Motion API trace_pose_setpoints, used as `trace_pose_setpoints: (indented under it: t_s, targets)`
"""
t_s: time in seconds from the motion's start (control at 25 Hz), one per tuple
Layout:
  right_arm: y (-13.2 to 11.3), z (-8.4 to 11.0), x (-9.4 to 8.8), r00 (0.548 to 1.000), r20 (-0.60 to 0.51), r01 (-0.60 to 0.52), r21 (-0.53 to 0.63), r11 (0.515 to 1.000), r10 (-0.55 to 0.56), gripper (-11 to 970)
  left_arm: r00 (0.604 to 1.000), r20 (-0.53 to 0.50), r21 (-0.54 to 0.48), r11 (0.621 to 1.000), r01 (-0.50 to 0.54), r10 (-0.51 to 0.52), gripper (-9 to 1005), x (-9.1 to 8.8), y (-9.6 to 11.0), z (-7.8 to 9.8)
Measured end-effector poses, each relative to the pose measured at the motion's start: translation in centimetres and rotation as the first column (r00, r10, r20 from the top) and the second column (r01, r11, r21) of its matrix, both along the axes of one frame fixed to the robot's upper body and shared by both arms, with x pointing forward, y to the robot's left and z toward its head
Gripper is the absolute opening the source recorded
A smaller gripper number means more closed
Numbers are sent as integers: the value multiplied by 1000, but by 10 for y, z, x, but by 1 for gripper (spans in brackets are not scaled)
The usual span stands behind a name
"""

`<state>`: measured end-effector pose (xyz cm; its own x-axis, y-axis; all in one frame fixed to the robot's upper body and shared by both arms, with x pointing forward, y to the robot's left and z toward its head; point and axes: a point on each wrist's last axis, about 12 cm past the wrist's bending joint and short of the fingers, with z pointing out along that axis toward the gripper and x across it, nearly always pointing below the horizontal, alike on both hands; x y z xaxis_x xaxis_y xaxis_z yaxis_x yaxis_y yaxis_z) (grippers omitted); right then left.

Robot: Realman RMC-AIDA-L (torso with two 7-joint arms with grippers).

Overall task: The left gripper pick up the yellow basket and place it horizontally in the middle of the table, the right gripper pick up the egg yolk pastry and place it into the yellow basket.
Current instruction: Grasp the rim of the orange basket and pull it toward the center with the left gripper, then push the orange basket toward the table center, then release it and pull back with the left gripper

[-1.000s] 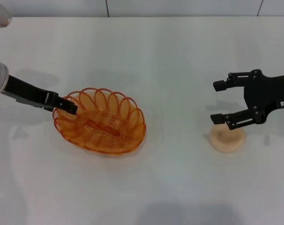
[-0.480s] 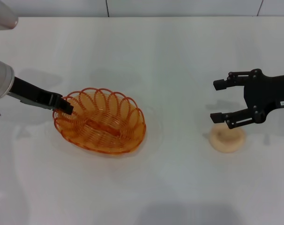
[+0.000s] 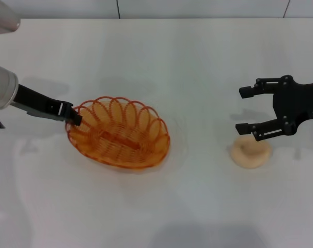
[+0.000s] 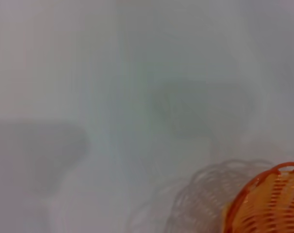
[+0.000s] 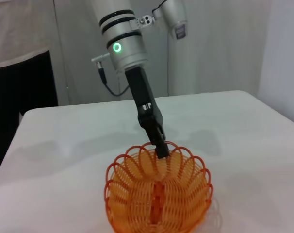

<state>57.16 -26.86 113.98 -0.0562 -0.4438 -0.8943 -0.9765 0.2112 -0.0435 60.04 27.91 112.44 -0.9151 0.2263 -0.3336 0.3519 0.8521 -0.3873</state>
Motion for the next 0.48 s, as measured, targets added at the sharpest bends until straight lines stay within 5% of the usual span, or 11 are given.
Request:
trace_pose_setpoints:
  t_s: [0.48]
  targets:
    - [-9,2,-4,999,35,25,-18,1000,-25,853,986,-126,-139,982,-129,112,73,3,-33,11]
